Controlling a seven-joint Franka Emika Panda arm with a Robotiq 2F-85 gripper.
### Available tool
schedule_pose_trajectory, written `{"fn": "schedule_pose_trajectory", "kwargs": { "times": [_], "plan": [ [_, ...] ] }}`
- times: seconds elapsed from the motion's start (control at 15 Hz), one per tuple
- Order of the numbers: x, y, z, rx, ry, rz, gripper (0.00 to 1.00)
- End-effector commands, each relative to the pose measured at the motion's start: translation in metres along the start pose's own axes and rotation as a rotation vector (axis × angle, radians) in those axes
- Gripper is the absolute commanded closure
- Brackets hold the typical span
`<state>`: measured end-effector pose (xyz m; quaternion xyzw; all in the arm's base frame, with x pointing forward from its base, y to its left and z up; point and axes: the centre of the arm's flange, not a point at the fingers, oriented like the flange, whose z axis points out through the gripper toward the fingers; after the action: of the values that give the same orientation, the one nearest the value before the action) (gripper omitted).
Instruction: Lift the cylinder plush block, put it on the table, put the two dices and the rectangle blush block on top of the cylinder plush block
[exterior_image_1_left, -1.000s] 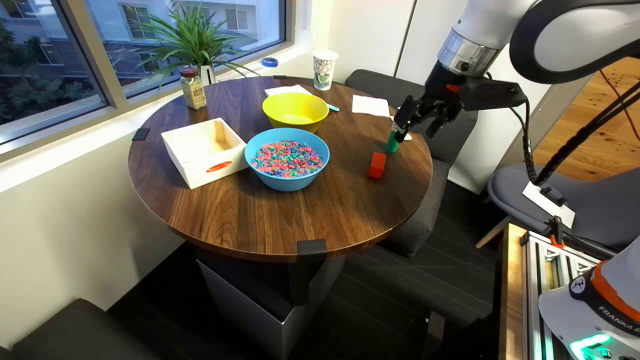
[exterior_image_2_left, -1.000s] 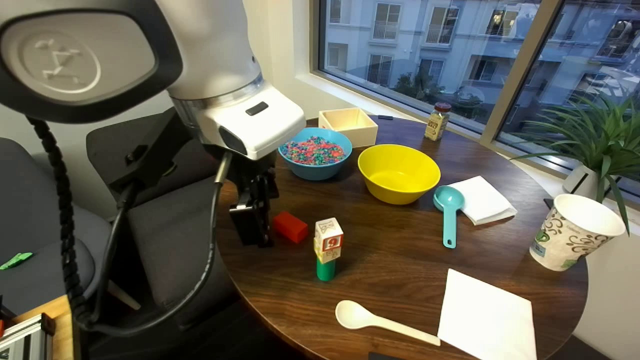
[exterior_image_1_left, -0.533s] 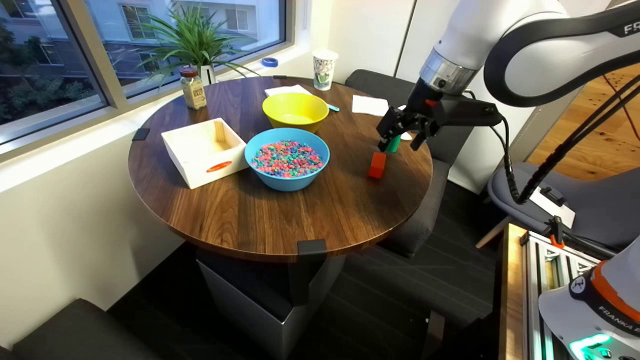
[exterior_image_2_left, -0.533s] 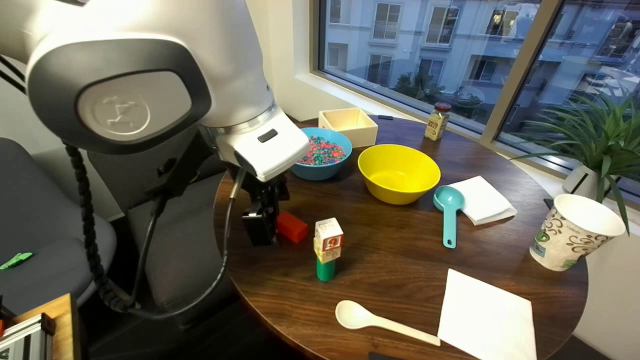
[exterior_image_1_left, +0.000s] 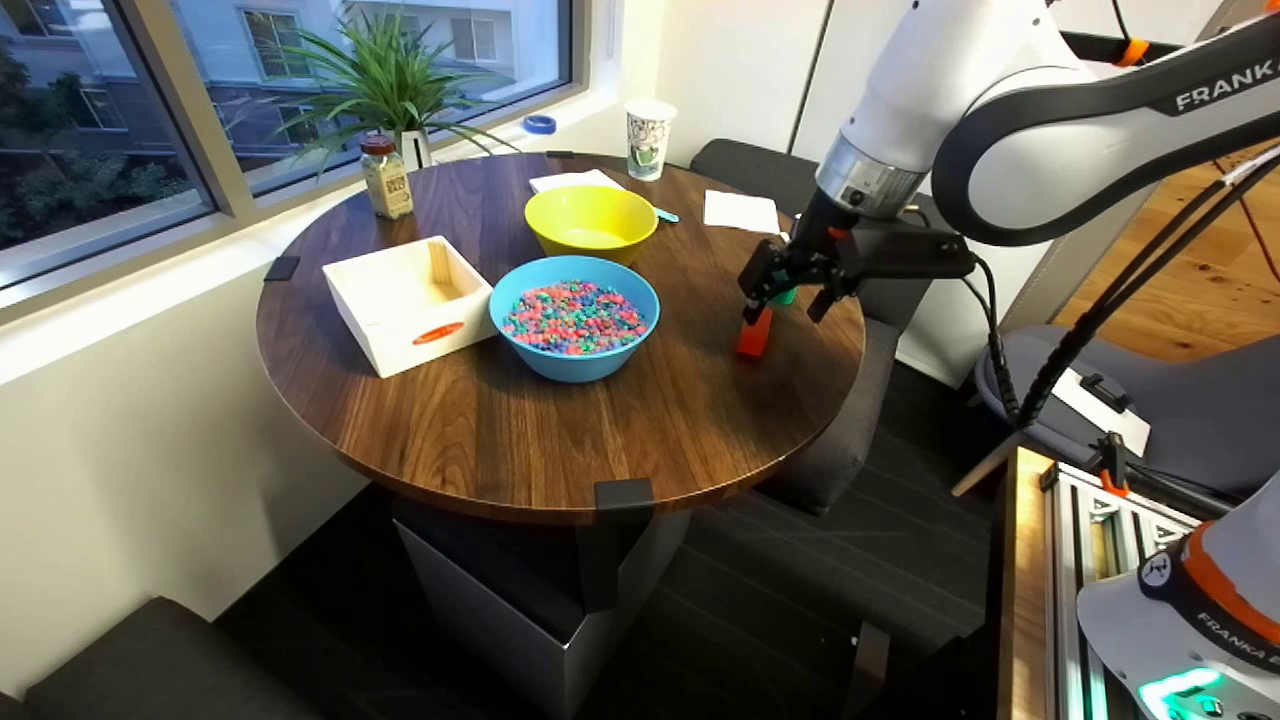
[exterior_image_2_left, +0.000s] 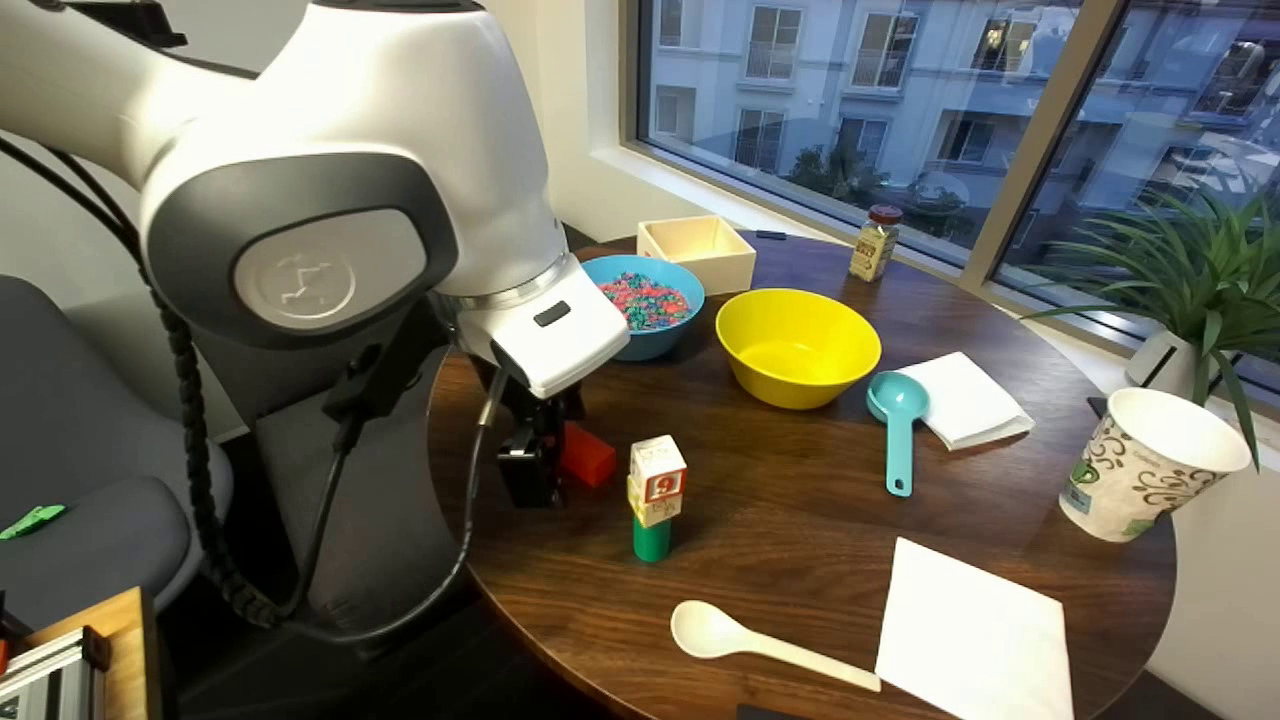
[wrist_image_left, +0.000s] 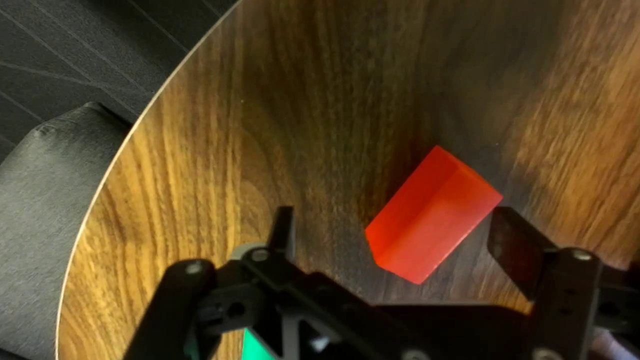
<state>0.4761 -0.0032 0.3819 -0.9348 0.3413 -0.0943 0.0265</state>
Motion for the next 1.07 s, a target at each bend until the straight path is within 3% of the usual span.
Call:
{"fn": "schedule_pose_trajectory", "kwargs": {
  "times": [0.0, 0.2, 0.27, 0.53, 0.87, 1.0],
  "plan": [
    [0.002, -0.009, 0.012, 0.031, 0.013, 0.036, 0.00],
    [0.004, -0.011, 0.015, 0.043, 0.024, 0.041, 0.00],
    [0.005, -0.011, 0.017, 0.045, 0.022, 0.041, 0.20],
    [0.003, -0.013, 0.020, 0.046, 0.016, 0.041, 0.51],
    [0.005, -0.015, 0.009, 0.049, 0.023, 0.040, 0.89],
    [0.009, -0.017, -0.005, 0.060, 0.037, 0.034, 0.92]
  ]
}}
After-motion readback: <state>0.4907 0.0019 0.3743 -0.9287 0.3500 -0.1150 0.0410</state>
